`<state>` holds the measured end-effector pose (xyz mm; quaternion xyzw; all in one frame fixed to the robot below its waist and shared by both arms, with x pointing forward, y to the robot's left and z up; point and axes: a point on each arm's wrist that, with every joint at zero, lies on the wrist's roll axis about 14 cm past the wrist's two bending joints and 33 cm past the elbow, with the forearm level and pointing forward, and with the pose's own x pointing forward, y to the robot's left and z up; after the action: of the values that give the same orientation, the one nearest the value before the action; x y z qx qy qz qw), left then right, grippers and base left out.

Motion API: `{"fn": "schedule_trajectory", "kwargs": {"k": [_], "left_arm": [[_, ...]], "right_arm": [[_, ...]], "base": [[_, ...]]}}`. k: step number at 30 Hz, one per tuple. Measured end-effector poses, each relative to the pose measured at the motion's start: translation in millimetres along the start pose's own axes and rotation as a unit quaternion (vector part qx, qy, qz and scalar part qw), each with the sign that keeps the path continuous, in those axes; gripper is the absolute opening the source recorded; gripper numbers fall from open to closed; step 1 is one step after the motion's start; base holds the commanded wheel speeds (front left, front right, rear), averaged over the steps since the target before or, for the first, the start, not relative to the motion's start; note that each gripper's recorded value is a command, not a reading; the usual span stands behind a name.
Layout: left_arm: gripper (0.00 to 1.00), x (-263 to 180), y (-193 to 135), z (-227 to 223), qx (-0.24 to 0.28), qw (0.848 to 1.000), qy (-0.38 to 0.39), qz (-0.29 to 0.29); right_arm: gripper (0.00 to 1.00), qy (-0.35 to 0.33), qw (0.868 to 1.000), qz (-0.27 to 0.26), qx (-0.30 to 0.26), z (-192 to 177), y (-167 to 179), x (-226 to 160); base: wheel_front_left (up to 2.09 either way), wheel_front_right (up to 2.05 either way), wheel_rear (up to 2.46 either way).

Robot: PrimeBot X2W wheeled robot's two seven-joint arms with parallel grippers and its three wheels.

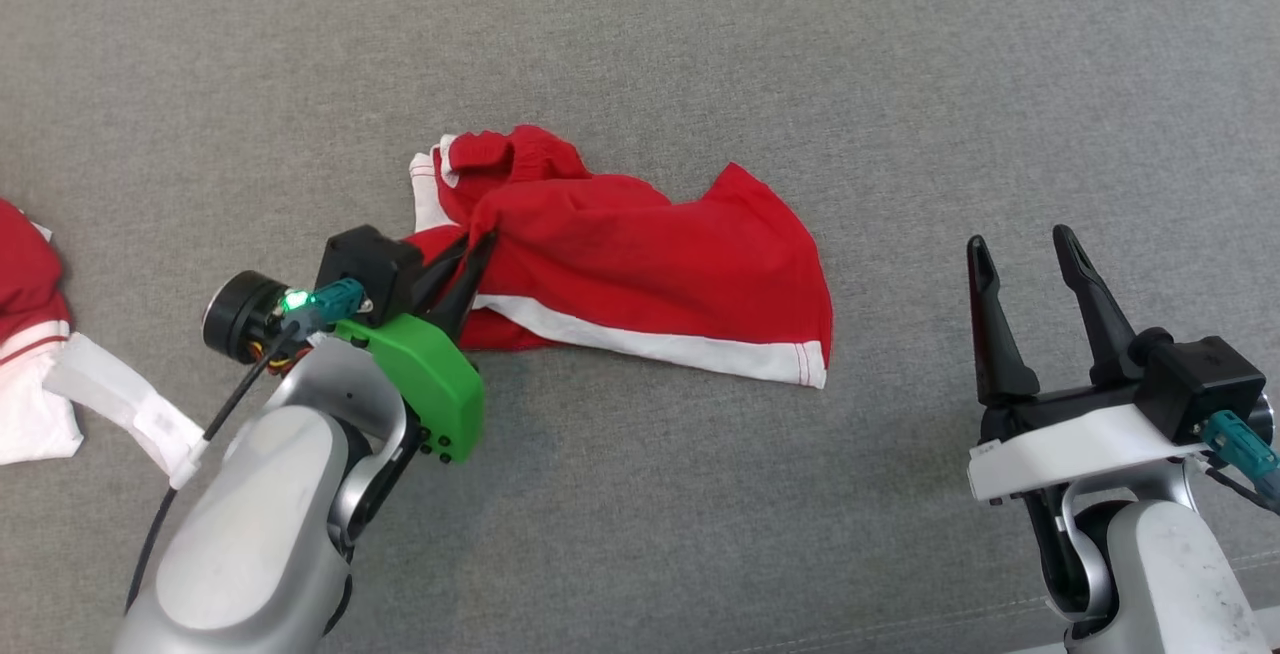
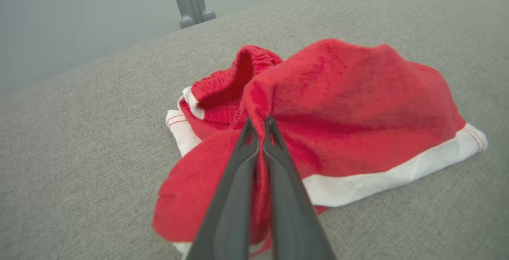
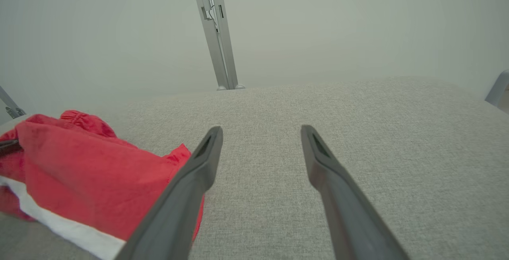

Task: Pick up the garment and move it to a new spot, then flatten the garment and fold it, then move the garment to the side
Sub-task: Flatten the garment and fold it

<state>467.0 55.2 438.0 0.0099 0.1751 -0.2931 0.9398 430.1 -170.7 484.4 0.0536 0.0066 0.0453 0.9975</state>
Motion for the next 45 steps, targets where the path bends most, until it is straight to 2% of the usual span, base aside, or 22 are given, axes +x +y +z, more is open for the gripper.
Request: {"fn": "schedule_trajectory", "kwargs": {"k": [6,11,18,22,25,26,27,28,35,40,45], "left_arm": [[0.0,7.4,2.2,20.5,0.008,1.0,-0.02,-0.003],[0.0,25.3,-4.3,17.2,0.014,0.999,0.021,-0.021],[0.0,52.1,-32.0,-5.6,0.076,0.988,0.109,-0.073],[0.0,65.0,-49.5,-6.2,0.124,0.981,0.113,-0.102],[0.0,71.7,-59.8,-4.5,0.133,0.979,0.102,-0.118],[0.28,73.4,-61.2,-5.2,0.134,0.978,0.101,-0.12],[0.48,74.2,-62.0,-5.6,0.135,0.978,0.098,-0.121],[1.0,75.0,-63.6,-3.8,0.135,0.979,0.09,-0.123],[1.0,71.8,-57.9,22.8,0.116,0.989,0.004,-0.094],[1.0,52.7,-47.7,42.6,0.071,0.993,-0.074,-0.054],[1.0,23.0,-26.0,61.1,0.017,0.988,-0.153,0.005]], "right_arm": [[1.0,0.002,1.0,0.002,0.003,-2.4,1.3,3.8],[1.0,0.004,1.0,0.005,0.006,-5.0,2.7,8.3],[1.0,0.011,1.0,-0.008,0.01,-12.6,-6.5,6.4],[1.0,0.016,1.0,-0.019,0.012,-16.8,-13.6,3.7],[1.0,0.018,0.999,-0.024,0.012,-19.6,-17.1,1.9],[1.0,0.019,0.999,-0.025,0.013,-20.5,-17.8,1.6],[1.0,0.02,0.999,-0.026,0.014,-21.2,-18.4,1.4],[1.0,0.02,0.999,-0.027,0.014,-21.4,-18.9,1.3],[1.0,0.014,1.0,-0.023,0.013,-18.7,-16.1,3.9],[1.0,0.004,1.0,-0.012,0.01,-11.5,-8.9,8.2],[1.0,-0.008,1.0,0.001,0.008,-1.8,-0.5,11.1]], "base": [[0.0,0.0,0.0],[0.0,0.0,0.0],[0.0,0.0,0.0],[0.0,0.0,0.0],[0.0,0.0,0.0],[0.0,0.0,0.0],[0.0,0.0,0.0],[0.0,0.0,0.0],[0.0,0.0,0.0],[0.0,0.0,0.0],[0.0,0.0,0.0]]}}
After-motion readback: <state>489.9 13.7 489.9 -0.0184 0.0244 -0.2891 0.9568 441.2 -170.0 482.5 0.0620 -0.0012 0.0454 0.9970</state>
